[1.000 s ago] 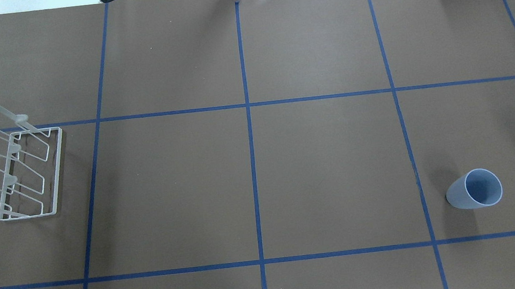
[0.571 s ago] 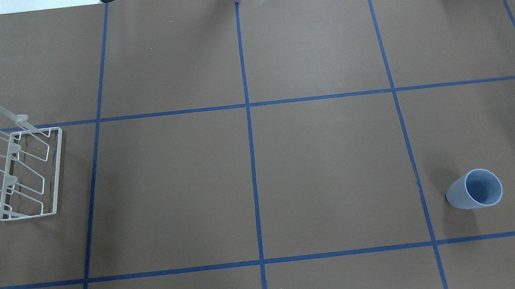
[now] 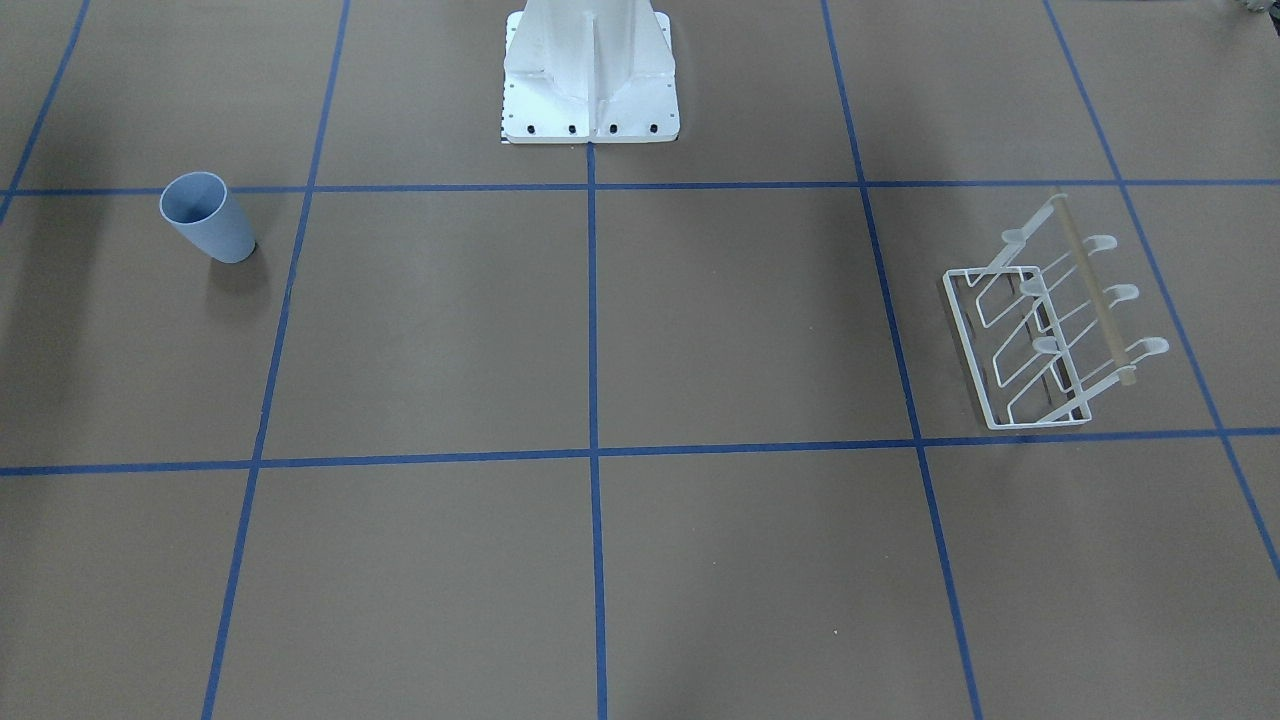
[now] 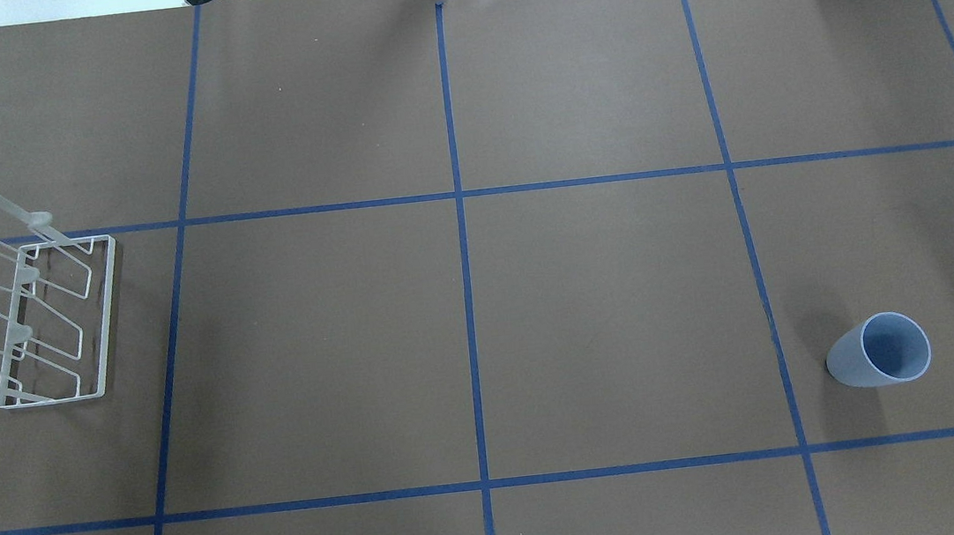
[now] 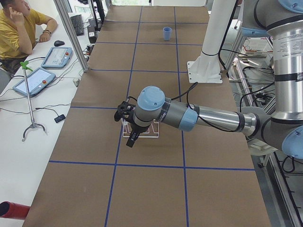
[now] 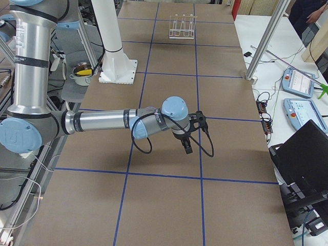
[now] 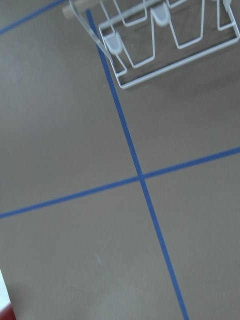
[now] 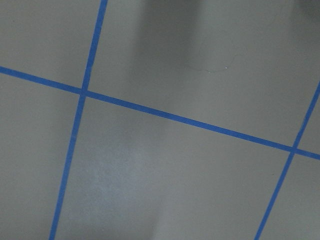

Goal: Hang cup on cup holder

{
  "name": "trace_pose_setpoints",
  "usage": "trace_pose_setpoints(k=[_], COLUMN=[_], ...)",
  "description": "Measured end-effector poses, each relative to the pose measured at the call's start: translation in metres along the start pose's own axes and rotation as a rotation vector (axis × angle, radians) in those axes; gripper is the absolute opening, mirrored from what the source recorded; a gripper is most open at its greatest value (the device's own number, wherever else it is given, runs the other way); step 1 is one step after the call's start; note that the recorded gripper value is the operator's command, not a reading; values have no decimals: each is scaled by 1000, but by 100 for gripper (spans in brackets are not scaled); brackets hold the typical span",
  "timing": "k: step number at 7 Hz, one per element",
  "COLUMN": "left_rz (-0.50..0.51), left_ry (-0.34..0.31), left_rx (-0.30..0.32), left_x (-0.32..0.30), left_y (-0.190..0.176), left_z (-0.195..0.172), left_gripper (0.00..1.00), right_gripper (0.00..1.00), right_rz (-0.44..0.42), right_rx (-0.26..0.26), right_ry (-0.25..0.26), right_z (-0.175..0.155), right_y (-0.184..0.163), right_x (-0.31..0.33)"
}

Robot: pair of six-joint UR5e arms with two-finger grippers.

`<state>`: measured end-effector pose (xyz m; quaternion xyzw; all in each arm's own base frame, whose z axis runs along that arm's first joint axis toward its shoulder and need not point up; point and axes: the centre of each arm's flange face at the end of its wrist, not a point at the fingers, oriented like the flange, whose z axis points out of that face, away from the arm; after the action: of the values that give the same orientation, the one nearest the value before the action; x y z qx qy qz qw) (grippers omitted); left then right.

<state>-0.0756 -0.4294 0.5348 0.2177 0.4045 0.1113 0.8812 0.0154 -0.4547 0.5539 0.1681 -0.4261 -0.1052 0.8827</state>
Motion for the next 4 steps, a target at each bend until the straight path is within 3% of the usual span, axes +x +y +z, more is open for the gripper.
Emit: trace_pose_setpoints(k=[2, 4], left_rz=[26, 36], left_ry=[23, 31], left_rx=[-8, -14], left_x=[12, 17], left_y=[-8, -10], left_z=[11, 15], left_gripper=[98, 98], right_gripper=[100, 100], right_rz=[62, 115], right_rx=[-29, -62], right_ry=[-5, 47], right_z=[25, 50], right_y=[-9, 1], right_x=[-65, -132])
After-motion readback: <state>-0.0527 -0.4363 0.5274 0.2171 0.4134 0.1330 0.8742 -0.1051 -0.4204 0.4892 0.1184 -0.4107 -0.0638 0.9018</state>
